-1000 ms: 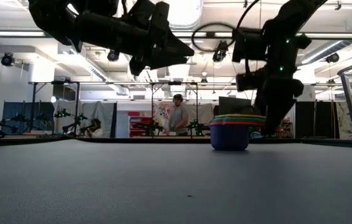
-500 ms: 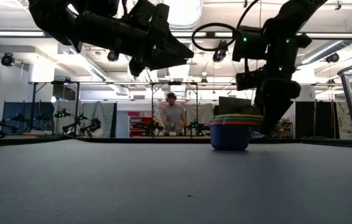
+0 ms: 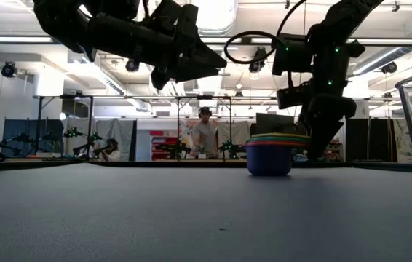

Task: Nest measuring cups in basket
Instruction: Put the colorful nest measuring cups into the transparent bin

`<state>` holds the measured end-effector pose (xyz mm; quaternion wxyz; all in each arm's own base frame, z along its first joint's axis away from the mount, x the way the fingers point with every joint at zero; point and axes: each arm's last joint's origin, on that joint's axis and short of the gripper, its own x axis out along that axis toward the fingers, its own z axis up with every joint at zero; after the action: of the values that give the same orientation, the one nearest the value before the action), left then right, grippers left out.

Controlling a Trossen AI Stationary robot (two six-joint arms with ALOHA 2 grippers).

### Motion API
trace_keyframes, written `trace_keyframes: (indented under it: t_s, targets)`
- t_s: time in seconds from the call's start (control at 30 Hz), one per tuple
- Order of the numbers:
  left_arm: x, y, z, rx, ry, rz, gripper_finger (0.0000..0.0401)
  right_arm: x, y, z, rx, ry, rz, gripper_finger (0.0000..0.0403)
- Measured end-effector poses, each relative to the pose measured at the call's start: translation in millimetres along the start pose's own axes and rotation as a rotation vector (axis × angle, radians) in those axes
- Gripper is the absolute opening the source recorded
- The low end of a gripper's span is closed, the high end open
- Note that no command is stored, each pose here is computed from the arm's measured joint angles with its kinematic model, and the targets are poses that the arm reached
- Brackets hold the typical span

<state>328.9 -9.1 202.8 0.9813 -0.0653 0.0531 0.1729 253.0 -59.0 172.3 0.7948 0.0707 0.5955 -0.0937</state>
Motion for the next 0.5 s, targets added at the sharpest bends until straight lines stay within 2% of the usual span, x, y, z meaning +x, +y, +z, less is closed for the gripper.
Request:
trace_keyframes:
  t_s: [0.1, 0.33, 0.5]
  targets:
    - [0, 0, 0, 0.000, 0.000, 0.000, 0.0148, -2, 0, -1, 0.000, 0.003, -0.002, 0.0123]
    - [0, 0, 0, -0.001, -0.002, 0.000, 0.0148, -14, 0, -7, 0.005, 0.008, -0.001, 0.0123]
    - [0, 0, 0, -0.001, -0.002, 0.000, 0.0148, -38, 3, -13, 0.016, -0.049, 0.004, 0.0123]
